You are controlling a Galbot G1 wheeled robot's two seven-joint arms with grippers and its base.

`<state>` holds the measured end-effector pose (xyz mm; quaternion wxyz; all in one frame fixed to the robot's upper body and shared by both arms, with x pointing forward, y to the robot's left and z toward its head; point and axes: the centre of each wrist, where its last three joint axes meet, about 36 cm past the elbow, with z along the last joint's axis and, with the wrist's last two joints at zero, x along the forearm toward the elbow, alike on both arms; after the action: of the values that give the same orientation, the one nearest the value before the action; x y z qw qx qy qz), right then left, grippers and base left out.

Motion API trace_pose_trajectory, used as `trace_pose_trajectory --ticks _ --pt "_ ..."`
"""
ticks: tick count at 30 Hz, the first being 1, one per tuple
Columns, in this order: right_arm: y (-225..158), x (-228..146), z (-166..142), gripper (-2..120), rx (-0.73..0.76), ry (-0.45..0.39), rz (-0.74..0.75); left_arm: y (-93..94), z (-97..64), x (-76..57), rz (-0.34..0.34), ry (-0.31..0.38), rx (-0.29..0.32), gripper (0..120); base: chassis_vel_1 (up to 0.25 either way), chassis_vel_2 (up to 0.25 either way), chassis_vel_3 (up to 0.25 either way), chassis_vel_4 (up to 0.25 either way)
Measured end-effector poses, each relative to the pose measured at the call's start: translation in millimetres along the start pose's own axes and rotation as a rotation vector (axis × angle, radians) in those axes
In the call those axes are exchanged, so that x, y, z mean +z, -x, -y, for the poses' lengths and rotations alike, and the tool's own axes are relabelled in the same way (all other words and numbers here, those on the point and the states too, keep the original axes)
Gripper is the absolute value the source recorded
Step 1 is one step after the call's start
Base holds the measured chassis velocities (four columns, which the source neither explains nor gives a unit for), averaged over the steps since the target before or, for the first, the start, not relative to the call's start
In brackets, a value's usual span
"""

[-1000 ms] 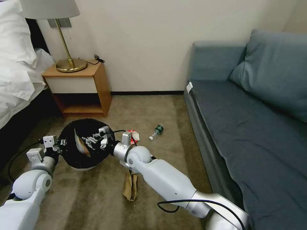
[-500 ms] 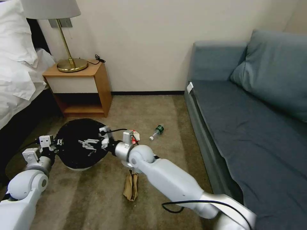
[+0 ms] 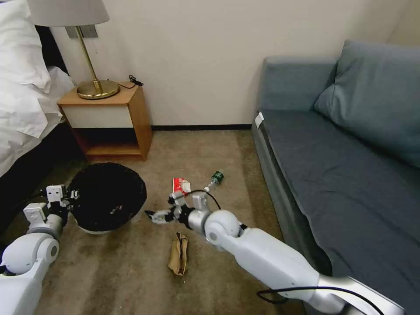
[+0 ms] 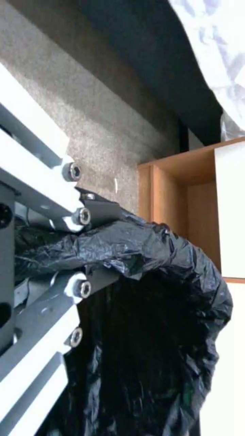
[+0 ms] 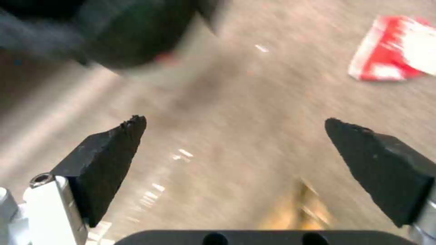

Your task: Pick up the trash bin, then pick up the garbage on the floor and place it into the trash bin.

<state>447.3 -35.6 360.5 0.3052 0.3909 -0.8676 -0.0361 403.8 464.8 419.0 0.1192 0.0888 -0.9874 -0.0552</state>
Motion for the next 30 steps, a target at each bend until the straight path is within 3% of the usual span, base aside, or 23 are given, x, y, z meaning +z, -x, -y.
trace_pose_trajectory --ticks 5,13,30 --pt "13 46 13 100 0.118 -0.039 -0.071 2.8 -0.7 3.6 -0.002 0.008 -0.001 4 0.000 0.000 0.000 0.000" --pt "14 94 13 100 0.102 -0.024 -0.138 5.6 0.4 9.0 -0.015 0.021 0.010 4 0.000 0.000 0.000 0.000" --pt "26 133 16 100 0.068 -0.031 -0.139 3.6 2.3 10.6 -0.024 0.033 0.026 4 0.000 0.000 0.000 0.000"
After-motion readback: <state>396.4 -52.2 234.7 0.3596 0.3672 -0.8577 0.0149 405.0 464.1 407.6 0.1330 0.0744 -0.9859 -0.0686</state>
